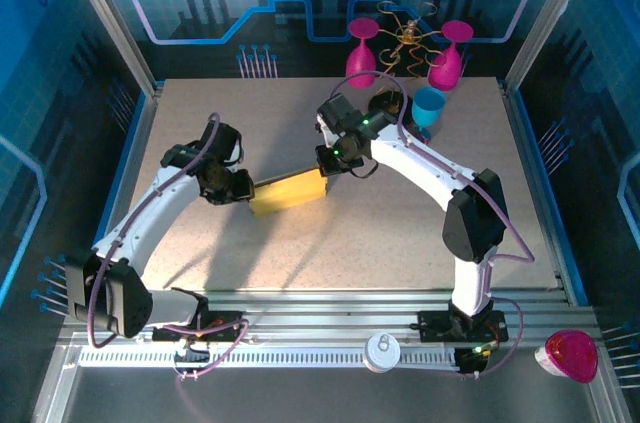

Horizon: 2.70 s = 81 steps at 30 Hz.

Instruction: Fold the paper box

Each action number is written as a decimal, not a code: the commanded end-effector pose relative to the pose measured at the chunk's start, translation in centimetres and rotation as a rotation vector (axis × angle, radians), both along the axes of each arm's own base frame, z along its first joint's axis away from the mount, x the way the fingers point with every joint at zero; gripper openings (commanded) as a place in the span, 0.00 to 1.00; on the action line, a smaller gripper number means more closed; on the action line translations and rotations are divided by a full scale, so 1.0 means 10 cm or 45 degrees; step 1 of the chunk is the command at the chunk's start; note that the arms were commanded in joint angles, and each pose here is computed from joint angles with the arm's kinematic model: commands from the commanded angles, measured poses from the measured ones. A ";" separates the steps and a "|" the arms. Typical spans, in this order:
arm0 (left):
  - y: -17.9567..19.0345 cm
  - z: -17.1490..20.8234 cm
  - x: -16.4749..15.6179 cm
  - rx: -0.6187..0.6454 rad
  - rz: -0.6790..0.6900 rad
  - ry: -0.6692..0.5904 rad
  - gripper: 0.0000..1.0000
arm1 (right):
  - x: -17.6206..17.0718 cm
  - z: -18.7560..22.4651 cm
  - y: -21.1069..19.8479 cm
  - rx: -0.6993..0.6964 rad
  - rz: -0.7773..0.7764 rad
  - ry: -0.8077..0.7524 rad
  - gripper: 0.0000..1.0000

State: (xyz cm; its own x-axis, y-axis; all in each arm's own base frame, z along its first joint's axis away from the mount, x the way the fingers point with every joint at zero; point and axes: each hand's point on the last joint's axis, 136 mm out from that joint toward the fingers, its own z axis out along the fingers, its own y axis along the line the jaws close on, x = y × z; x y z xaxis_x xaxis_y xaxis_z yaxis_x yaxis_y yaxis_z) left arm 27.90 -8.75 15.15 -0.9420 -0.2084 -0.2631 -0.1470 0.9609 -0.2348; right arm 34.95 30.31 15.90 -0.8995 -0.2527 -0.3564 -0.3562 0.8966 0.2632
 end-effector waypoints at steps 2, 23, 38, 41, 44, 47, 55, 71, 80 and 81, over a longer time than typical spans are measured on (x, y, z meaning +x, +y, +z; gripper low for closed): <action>-0.06 0.05 0.09 -0.006 -0.037 -0.034 0.19 | 0.00 -0.04 -0.03 -0.017 0.006 0.032 0.00; -0.11 0.11 -0.06 -0.023 0.027 0.188 0.03 | 0.03 -0.05 -0.01 -0.024 0.012 0.040 0.00; -0.22 0.21 -0.05 -0.083 0.072 0.338 0.03 | 0.06 -0.05 0.03 -0.037 0.037 0.057 0.00; -0.25 0.20 -0.06 -0.105 0.079 0.373 0.03 | 0.06 -0.06 0.02 -0.038 0.036 0.062 0.00; -0.27 0.23 -0.04 -0.130 0.094 0.386 0.03 | 0.06 -0.07 0.03 -0.040 0.039 0.064 0.00; -0.29 0.26 -0.03 -0.154 0.112 0.400 0.03 | 0.06 -0.07 0.03 -0.036 0.037 0.064 0.00; -0.36 0.31 -0.02 -0.222 0.145 0.441 0.05 | 0.05 -0.08 0.04 -0.034 0.042 0.069 0.00; -0.46 0.32 -0.01 -0.315 0.190 0.472 0.05 | 0.02 -0.11 0.07 -0.035 0.045 0.077 0.00; -0.46 0.28 -0.07 -0.319 0.189 0.499 0.00 | 0.02 -0.11 0.07 -0.037 0.040 0.076 0.00; -0.45 0.28 -0.08 -0.315 0.190 0.500 0.00 | 0.03 -0.12 0.07 -0.038 0.038 0.077 0.00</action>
